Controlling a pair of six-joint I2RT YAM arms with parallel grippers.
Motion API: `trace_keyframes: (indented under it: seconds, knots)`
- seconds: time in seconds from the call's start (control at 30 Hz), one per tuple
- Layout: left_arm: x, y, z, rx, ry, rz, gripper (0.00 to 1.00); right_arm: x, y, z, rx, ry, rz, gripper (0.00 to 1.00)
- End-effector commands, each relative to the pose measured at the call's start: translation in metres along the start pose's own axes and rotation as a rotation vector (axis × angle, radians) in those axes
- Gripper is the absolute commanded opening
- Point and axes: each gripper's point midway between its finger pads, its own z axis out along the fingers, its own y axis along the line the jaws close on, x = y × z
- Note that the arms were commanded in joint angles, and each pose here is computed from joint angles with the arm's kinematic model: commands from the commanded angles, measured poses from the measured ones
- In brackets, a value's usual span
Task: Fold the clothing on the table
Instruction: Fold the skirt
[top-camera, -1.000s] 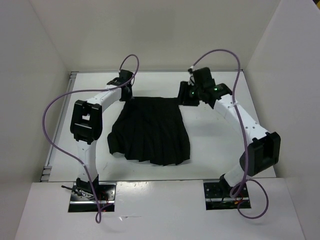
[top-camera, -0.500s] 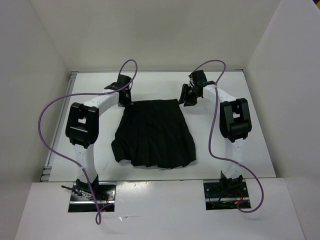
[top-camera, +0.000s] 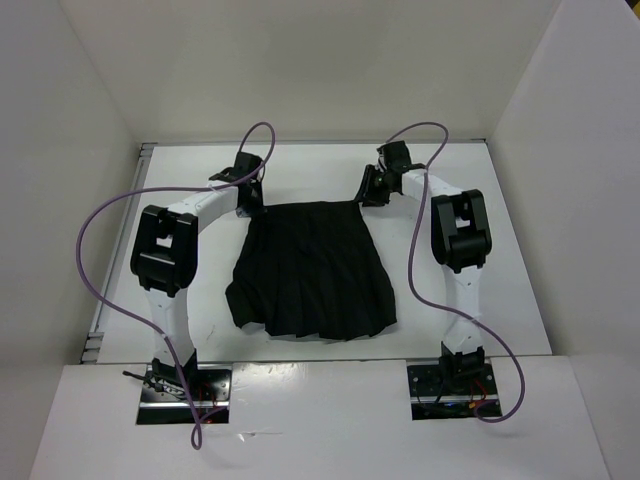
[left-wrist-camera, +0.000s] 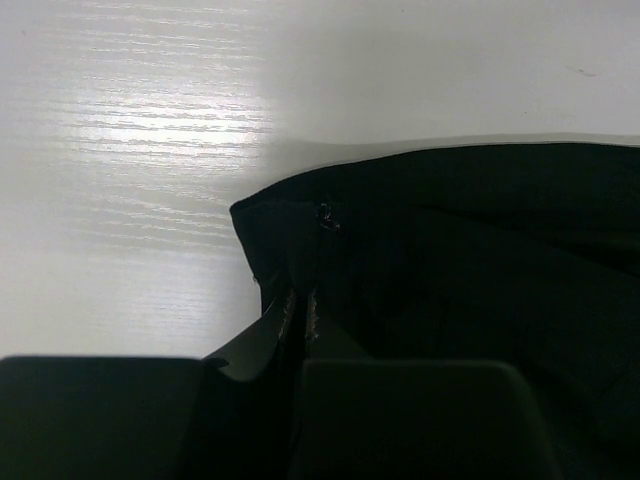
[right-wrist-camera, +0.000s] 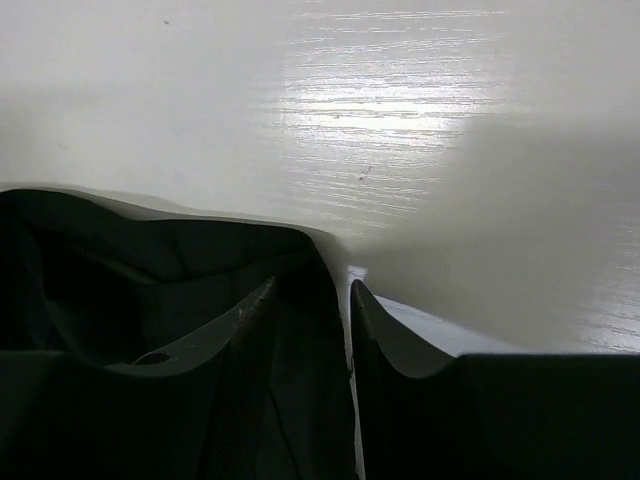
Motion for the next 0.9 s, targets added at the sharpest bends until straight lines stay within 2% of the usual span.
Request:
trace_keyframes:
  seconds: [0.0,0.27,0.37,0.4,0.47,0.5,0.57,0.6,0.67,0.7,0.73,0.8,0.83,0.87]
  knots:
    - [-0.017,-0.009,-0.019,0.04,-0.049,0.001,0.0,-0.029,0.015,-0.005,-0.047,-0.078,-0.019,0.4]
    - [-0.017,-0.011,-0.017,0.048,-0.046,-0.008,0.0,-0.003,0.012,0.019,-0.145,0.005,0.017,0.36]
    - [-0.015,-0.011,-0.017,0.045,-0.037,-0.007,0.0,0.01,0.015,0.024,-0.193,0.052,0.035,0.3]
    - [-0.015,-0.011,-0.017,0.045,-0.037,-0.007,0.0,0.016,0.012,0.026,-0.188,0.062,0.05,0.17]
    - [-0.015,-0.011,-0.017,0.045,-0.037,-0.007,0.0,0.016,0.012,0.026,-0.188,0.062,0.05,0.0]
    - [-0.015,-0.011,-0.017,0.046,-0.037,-0.018,0.0,0.018,0.015,0.022,-0.192,0.073,0.054,0.0]
    - [-0.016,-0.008,-0.017,0.048,-0.035,-0.026,0.0,0.003,0.019,0.007,-0.188,0.04,0.049,0.0]
    - [-0.018,-0.008,-0.022,0.05,-0.039,-0.027,0.0,-0.015,0.033,-0.02,-0.192,-0.024,0.024,0.0]
    - [-0.037,-0.001,-0.038,0.06,-0.079,-0.05,0.0,-0.032,0.032,-0.05,-0.112,-0.125,0.002,0.0]
    - [-0.046,-0.004,-0.048,0.089,-0.096,-0.059,0.0,-0.056,0.043,-0.093,-0.099,-0.222,-0.013,0.0]
    - [-0.061,0.003,-0.066,0.1,-0.141,-0.066,0.0,-0.062,0.045,-0.111,-0.07,-0.264,-0.015,0.0]
    - [-0.08,0.009,-0.085,0.116,-0.206,-0.087,0.0,-0.08,0.025,-0.145,0.039,-0.347,0.008,0.0]
    - [-0.09,0.015,-0.1,0.126,-0.241,-0.102,0.01,-0.093,0.029,-0.169,0.049,-0.398,-0.004,0.0]
    - [-0.092,0.019,-0.103,0.133,-0.251,-0.109,0.01,-0.095,0.021,-0.173,0.073,-0.398,-0.003,0.0]
